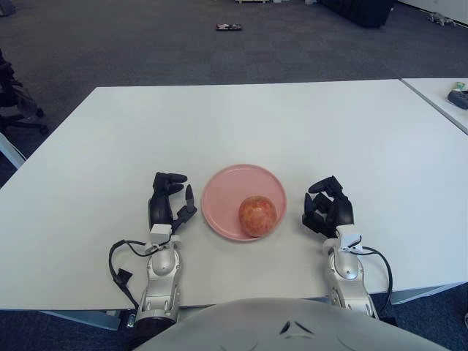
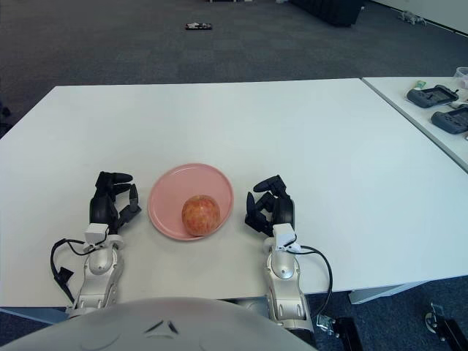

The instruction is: Put the apple into the plate.

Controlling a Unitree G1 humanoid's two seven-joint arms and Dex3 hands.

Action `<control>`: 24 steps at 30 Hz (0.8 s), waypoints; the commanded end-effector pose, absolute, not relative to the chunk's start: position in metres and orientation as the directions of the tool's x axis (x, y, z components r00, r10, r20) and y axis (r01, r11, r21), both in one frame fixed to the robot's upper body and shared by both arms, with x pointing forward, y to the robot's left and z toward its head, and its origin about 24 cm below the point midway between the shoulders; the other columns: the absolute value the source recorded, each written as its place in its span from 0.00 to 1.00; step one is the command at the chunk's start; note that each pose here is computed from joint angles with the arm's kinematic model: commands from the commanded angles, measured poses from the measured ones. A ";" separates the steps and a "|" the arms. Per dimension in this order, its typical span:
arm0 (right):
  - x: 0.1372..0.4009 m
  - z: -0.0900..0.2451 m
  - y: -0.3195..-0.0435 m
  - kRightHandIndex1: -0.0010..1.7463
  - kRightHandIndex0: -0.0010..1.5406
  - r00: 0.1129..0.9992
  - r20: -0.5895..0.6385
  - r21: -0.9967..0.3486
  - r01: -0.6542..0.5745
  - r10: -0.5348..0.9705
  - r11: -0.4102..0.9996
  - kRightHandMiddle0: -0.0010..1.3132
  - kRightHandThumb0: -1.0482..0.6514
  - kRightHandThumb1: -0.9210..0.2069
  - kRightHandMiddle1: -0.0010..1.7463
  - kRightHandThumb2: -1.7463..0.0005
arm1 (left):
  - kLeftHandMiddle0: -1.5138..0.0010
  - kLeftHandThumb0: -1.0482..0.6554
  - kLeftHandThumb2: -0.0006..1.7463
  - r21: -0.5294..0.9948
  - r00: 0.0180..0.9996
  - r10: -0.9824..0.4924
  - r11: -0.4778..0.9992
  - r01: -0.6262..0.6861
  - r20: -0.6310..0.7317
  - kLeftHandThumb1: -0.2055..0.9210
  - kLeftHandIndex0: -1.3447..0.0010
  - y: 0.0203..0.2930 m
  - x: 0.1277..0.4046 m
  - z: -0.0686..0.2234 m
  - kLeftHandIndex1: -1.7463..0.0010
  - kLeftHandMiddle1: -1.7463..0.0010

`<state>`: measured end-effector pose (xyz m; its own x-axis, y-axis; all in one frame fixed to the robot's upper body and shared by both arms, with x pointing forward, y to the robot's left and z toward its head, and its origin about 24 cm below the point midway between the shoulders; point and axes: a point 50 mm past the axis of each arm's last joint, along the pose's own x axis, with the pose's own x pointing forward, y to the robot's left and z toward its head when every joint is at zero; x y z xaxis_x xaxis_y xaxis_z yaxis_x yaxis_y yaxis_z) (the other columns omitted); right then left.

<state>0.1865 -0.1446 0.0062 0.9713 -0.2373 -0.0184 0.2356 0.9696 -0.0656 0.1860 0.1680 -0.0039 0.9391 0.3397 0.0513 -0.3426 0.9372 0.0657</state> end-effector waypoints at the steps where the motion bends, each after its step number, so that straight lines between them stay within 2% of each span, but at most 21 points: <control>1: 0.189 0.005 -0.146 1.00 0.54 0.970 -0.039 -0.069 0.236 -0.239 0.969 0.34 0.37 0.36 1.00 0.39 | 0.59 0.38 0.55 0.097 0.938 0.348 0.933 -0.346 -0.005 0.72 0.71 0.169 0.179 -0.014 0.00 0.03; 24: 0.191 0.006 -0.144 1.00 0.55 0.972 -0.033 -0.060 0.230 -0.232 0.971 0.34 0.37 0.34 1.00 0.40 | 0.58 0.38 0.54 0.099 0.935 0.355 0.930 -0.355 0.017 0.73 0.72 0.174 0.176 -0.009 0.00 0.04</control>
<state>0.1902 -0.1435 0.0072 0.9728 -0.2306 -0.0240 0.2284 0.9710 -0.0714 0.1819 0.1709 -0.0029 0.9342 0.3528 0.0539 -0.3561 0.9312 0.0776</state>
